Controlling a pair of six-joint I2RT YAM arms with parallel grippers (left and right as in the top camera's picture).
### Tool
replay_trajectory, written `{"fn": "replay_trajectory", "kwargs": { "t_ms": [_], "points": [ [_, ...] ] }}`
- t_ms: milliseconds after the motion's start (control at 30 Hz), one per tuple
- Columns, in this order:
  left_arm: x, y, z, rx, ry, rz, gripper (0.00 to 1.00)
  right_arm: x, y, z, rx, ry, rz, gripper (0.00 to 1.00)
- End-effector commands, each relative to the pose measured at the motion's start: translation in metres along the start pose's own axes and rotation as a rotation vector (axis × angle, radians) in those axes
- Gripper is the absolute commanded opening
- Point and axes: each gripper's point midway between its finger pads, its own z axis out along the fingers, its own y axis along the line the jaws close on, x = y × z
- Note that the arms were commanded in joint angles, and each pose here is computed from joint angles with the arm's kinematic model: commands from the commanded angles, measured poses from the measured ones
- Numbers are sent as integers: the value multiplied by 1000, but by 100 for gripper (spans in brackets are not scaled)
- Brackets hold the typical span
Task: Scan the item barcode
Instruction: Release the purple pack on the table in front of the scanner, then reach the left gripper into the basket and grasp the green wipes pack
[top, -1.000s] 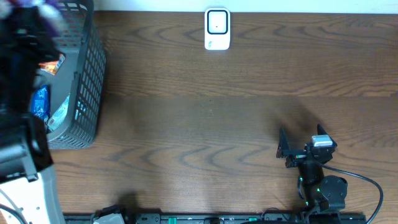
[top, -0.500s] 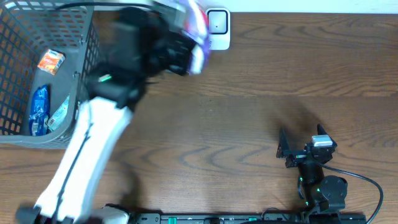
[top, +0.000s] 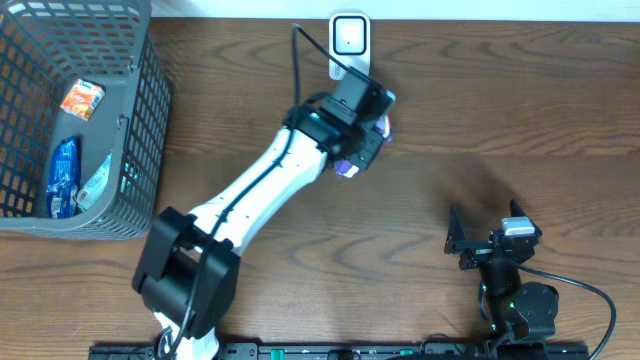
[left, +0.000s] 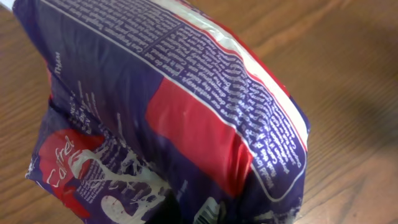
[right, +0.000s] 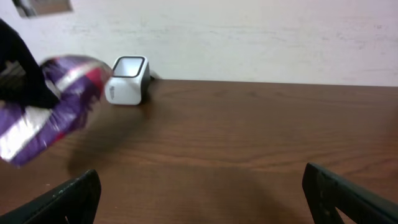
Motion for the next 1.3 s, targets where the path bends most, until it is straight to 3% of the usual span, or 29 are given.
{"fn": "replay_trajectory", "kwargs": {
  "t_ms": [0,67,100,167,333,500,633,767,900,1000,1133,1267],
  "points": [
    [0,-9,4,-29,5,39,38,1,0,0,4,1,-15,99],
    [1,-19,5,-18,6,56,79,1,0,0,4,1,-15,99],
    [1,-24,6,-13,5,65,87,1,0,0,4,1,-15,99],
    [-1,-31,5,-5,-5,79,94,1,0,0,4,1,-15,99],
    [-14,-32,-12,-5,-55,89,95,1,0,0,4,1,-15,99],
    [-56,-4,-76,-40,-223,40,95,1,0,0,4,1,-15,99],
    [-87,57,-160,-153,-425,-54,95,1,0,0,4,1,-15,99],
    [-86,146,-246,-377,-592,-232,95,1,0,0,4,1,-15,99],
    [-37,249,-327,-656,-701,-541,95,1,0,0,4,1,-15,99],
    [16,309,-361,-792,-699,-723,95,1,0,0,4,1,-15,99],
    [89,366,-363,-911,-563,-892,92,1,0,0,4,2,-15,99],
    [141,397,-344,-953,-379,-940,92,1,0,0,4,1,-15,99]
  ]
}}
